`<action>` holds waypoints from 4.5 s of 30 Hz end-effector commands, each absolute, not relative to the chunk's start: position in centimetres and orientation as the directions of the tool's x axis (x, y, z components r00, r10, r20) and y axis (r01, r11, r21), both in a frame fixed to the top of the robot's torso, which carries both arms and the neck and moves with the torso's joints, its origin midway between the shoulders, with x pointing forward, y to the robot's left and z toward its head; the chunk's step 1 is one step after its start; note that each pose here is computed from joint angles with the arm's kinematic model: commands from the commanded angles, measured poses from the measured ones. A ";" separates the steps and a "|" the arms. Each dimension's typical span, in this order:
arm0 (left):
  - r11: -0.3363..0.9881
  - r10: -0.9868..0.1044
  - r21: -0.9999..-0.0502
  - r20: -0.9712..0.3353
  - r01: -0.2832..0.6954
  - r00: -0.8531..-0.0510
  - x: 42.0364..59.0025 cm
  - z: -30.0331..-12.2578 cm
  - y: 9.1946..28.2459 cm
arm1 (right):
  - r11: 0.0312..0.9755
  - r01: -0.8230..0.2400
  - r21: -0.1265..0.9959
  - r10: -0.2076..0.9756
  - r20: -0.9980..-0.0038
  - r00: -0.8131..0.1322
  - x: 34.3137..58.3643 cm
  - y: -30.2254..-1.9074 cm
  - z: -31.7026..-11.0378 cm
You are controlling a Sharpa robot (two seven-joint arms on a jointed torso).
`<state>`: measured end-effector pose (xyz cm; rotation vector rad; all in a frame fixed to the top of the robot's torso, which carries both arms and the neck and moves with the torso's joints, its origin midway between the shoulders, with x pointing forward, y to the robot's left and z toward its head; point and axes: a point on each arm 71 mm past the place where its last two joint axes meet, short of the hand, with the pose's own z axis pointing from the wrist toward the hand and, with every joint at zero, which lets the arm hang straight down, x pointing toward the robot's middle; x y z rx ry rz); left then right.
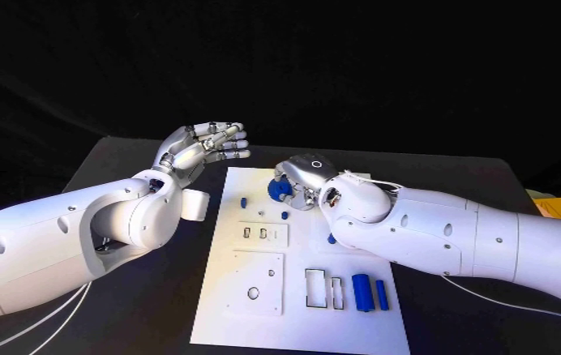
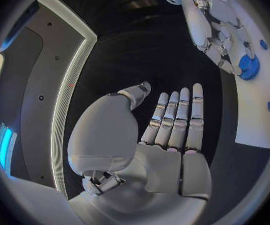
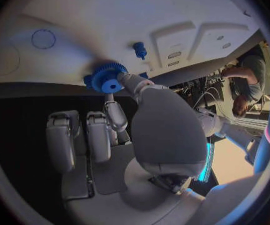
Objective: Assemble the parts on the task board
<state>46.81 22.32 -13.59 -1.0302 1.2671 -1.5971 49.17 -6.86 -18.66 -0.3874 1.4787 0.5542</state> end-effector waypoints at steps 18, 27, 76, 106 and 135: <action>-0.158 -0.935 -0.981 0.112 0.114 -0.338 46.7 -13.5 22.0 | 0.819 -0.567 0.089 0.088 -0.996 -0.029 49.5 -6.5 -19.3; -0.159 -0.935 -0.981 0.114 0.111 -0.335 46.7 -13.5 22.1 | 0.835 -0.537 0.119 0.082 -0.992 -0.093 49.8 -7.1 -19.7; -0.166 -0.934 -0.979 0.117 0.121 -0.336 47.5 -13.9 23.2 | 0.755 -0.314 0.576 0.488 -0.813 -0.318 48.9 -27.5 -16.4; -0.159 -0.938 -0.981 0.114 0.113 -0.328 47.6 -14.2 23.4 | 0.794 -0.229 0.563 0.487 -0.815 -0.315 49.4 -28.9 -20.4; -0.156 -0.938 -0.982 0.114 0.107 -0.327 47.6 -14.2 23.5 | 0.797 -0.205 0.568 0.493 -0.808 -0.322 49.7 -28.1 -21.8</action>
